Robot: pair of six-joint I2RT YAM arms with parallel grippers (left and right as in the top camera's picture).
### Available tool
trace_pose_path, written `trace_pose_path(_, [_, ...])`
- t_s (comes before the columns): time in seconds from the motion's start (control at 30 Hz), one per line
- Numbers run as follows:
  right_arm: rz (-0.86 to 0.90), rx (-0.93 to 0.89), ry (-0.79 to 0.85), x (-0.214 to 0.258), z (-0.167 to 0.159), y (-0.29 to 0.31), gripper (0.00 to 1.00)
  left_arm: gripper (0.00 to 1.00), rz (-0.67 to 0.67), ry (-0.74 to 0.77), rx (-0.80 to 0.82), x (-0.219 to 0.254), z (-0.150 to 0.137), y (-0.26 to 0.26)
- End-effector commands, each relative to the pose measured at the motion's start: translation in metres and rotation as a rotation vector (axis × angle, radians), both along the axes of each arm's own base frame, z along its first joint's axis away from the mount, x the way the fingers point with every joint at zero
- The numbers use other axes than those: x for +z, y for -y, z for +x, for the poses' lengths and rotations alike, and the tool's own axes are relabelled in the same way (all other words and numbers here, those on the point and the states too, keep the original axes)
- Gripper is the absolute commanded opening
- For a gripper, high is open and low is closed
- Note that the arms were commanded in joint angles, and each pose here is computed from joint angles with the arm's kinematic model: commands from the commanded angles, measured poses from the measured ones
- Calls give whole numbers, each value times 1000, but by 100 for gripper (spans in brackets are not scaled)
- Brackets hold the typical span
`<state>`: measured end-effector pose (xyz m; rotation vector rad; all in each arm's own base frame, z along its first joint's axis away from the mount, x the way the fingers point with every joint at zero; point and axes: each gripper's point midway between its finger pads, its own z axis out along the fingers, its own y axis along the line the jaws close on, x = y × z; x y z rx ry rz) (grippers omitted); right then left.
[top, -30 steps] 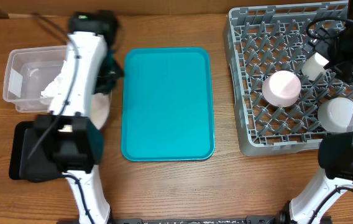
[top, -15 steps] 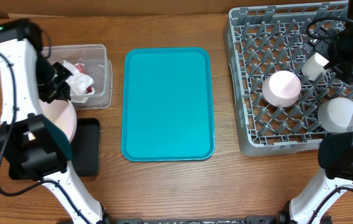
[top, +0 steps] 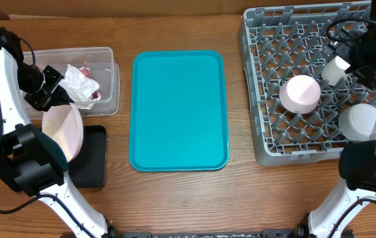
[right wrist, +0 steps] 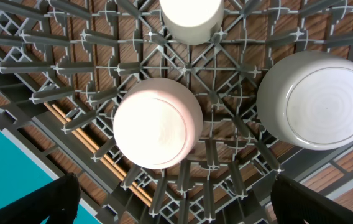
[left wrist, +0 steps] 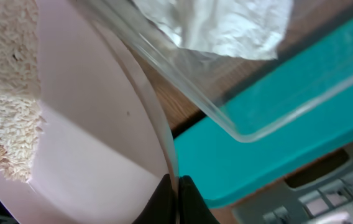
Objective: Sort waste into correct bins and load items into the dishwasher
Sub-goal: 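Tilt the plate with the left gripper to pour rice onto the black tray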
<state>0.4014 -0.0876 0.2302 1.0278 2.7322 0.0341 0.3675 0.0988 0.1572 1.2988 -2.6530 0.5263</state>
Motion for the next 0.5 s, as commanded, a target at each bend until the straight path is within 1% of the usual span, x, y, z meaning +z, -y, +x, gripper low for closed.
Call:
trace_pose_path(0.0, [-11, -7, 45, 14, 2, 2, 100, 4, -83, 119, -28, 24, 11, 15])
trace_pose_path(0.17, [-11, -7, 45, 14, 2, 2, 100, 4, -145, 164, -36, 30, 15, 20])
trace_pose_path(0.47, [-11, -7, 45, 14, 2, 2, 100, 4, -204, 200, -24, 34, 12, 14])
